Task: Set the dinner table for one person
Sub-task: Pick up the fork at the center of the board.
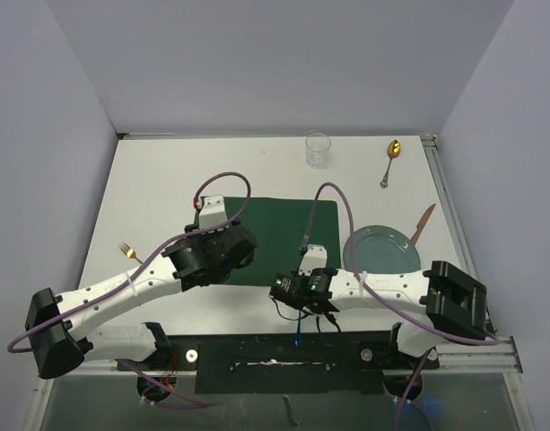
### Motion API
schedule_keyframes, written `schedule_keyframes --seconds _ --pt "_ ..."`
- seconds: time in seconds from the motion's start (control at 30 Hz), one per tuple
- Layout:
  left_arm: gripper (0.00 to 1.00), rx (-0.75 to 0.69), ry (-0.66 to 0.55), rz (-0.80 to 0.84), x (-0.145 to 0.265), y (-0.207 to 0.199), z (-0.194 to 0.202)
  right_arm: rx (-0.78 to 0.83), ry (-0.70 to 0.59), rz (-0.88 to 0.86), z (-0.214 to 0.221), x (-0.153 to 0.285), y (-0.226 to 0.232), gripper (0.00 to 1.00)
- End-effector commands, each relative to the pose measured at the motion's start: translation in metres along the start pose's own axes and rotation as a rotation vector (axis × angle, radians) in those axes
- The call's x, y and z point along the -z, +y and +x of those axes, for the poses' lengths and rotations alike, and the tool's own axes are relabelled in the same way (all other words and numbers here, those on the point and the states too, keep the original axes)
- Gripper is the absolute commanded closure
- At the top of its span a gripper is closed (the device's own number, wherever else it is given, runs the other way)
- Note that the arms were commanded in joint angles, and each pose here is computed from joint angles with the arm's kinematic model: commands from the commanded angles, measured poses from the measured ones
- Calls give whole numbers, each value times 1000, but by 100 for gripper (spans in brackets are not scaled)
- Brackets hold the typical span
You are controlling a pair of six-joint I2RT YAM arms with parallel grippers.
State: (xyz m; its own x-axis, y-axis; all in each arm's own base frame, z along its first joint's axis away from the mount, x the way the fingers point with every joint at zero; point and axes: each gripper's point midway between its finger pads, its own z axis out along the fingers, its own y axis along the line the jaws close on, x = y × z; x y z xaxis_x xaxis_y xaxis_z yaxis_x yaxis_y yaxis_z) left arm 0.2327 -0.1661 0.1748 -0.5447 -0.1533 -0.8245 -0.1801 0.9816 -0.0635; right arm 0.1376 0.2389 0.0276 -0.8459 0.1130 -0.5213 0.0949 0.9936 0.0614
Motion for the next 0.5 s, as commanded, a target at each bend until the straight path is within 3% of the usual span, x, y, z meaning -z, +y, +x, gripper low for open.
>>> schedule_keyframes --seconds 0.0,0.17,0.47 --pt "30 37 -24 24 -3 -7 -8 -67 -197 -38 -65 49 4 100" --pt "30 38 -21 23 -6 -7 -7 -98 -315 42 -114 72 -30 100" --pt "30 42 -21 34 -10 -6 -7 -211 -446 237 -185 69 -110 100"
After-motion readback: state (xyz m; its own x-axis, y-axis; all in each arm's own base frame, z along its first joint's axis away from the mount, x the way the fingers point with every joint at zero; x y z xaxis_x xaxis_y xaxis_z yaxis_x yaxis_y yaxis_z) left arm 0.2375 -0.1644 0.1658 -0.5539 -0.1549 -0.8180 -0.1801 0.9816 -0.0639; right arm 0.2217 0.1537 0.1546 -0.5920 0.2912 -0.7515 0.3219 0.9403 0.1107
